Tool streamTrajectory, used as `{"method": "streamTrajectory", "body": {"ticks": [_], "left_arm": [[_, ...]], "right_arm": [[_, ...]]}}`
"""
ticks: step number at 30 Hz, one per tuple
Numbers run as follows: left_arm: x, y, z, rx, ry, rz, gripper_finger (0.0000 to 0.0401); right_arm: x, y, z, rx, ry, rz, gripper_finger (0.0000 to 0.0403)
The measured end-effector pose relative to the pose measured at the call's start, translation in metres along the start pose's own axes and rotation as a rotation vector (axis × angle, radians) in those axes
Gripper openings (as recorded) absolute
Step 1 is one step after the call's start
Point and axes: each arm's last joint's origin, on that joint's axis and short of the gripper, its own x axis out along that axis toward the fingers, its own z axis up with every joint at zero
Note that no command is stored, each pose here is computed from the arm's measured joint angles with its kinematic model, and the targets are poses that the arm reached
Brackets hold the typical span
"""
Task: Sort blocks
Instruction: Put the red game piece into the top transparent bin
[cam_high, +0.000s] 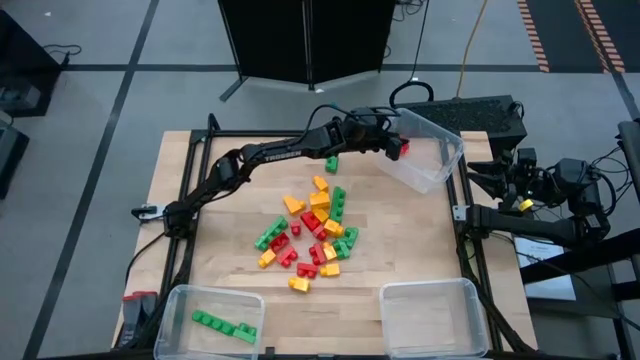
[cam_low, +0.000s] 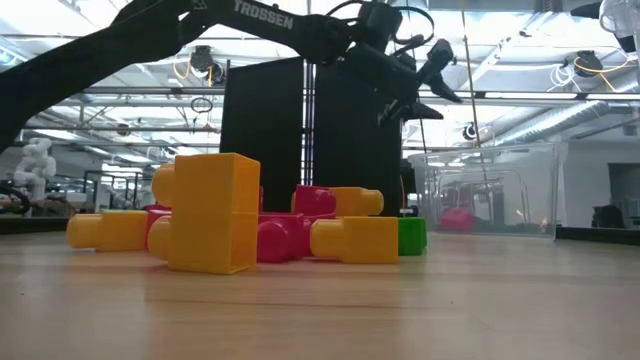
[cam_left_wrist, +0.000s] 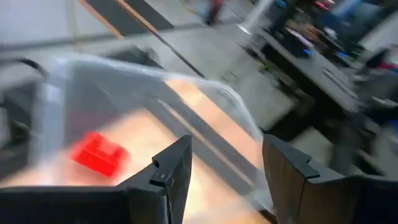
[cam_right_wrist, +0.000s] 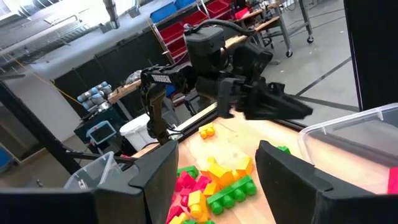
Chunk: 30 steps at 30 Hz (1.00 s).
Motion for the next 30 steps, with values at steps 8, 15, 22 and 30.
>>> {"method": "streamTrajectory", "body": {"ticks": [8,15,22,30], "left_arm": [[-0.024,-0.039,0.019,-0.069,0.13,-0.454,0.016],[-0.07,-0.091,0.054,0.037,-0.003,-0.75,0.016],[-0.128,-0.145,0.074,0.171,-0.135,-0.9,0.016],[-0.177,-0.192,0.067,0.372,-0.182,-0.87,0.016]], "right_arm": [[0.0,0.0,0.0,0.013,0.0,0.0,0.0208],[0.0,0.002,0.0,0.023,0.01,0.039,0.0208],[-0.001,0.008,0.007,-0.024,-0.04,0.142,0.0208],[-0.001,0.009,0.011,-0.136,-0.089,0.152,0.0208]]}}
